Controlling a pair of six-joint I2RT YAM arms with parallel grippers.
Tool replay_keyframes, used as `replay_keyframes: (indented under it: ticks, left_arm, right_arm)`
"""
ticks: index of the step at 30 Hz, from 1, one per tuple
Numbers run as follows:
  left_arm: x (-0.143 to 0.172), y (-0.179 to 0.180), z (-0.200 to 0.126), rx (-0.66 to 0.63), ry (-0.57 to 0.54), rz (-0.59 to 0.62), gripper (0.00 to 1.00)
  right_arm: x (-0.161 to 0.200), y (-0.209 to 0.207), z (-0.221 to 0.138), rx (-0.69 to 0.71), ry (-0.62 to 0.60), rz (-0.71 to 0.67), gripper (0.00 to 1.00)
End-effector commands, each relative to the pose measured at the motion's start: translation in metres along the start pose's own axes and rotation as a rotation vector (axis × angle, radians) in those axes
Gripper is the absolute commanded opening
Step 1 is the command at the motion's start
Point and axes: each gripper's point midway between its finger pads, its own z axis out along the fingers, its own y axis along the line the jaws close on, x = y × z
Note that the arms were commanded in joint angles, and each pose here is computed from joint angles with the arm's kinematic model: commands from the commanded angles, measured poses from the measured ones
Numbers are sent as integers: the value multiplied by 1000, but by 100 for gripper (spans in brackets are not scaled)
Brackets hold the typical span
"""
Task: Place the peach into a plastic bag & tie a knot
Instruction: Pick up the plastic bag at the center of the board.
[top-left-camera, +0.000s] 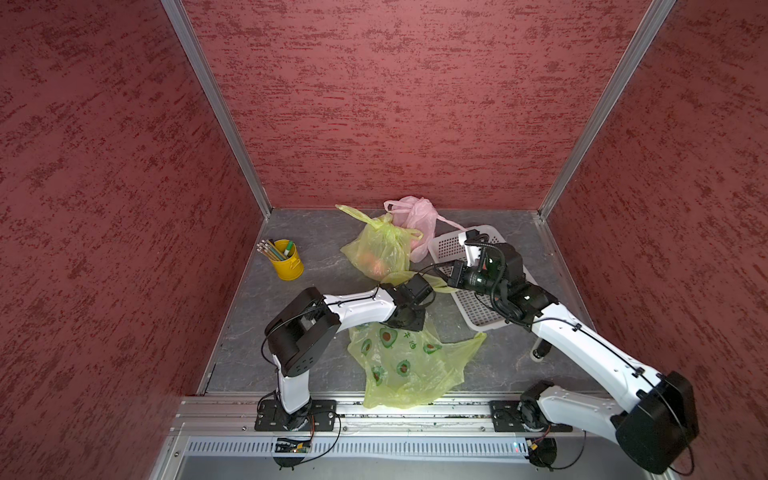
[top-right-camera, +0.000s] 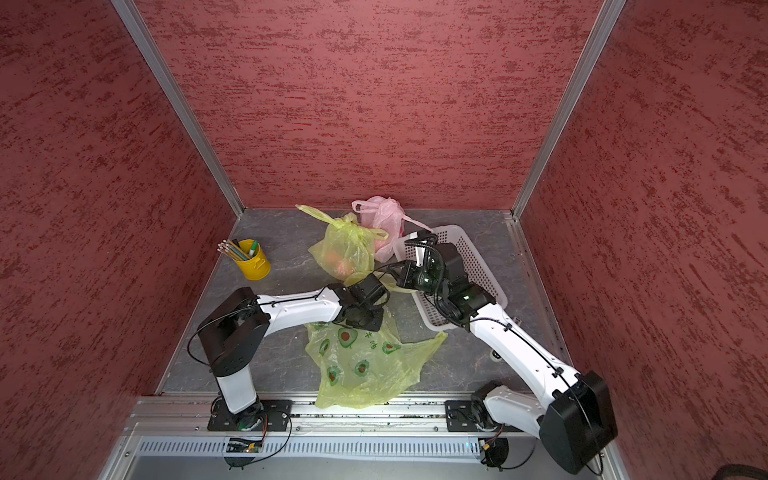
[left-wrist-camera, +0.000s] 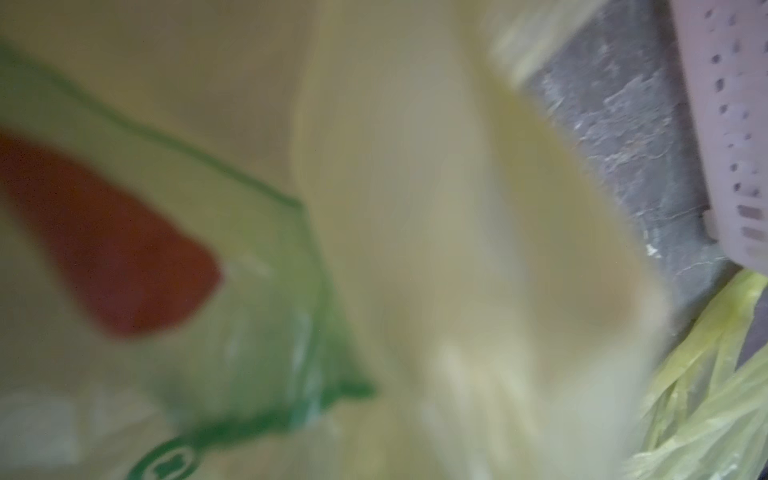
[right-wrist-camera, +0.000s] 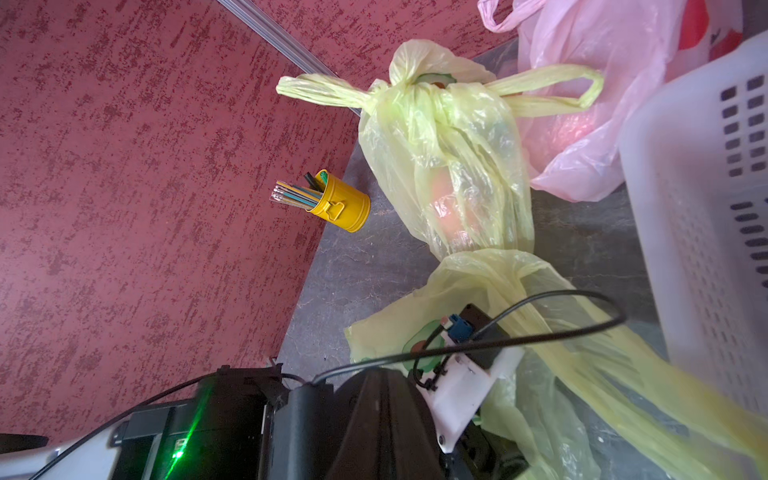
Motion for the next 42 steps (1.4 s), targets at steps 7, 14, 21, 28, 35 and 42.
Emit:
replay_keyframes:
  ticks: [7,14,21,28,35,42]
  left_arm:
    - [-31,0,-135,209,-312,127,0]
    - [-41,30,-223,528,-538,82,0]
    - [-44,18,-240,675,-512,123,0]
    - [-48,2,-248,768,-486,160,0]
    - [-48,0,-246,784,-478,159,0]
    - [-49,11,-240,736,-485,114,5]
  right_arm:
    - [-7,7,-13,-10,-29,-46,27]
    - [4,47,-18,-234,43,-131,60]
    - [34,87,-22,-488,181,-189,71]
    - [38,77,3,-439,225,-185,70]
    - [46,77,25,-425,268,-160,40]
    - [24,57,31,-257,140,-130,0]
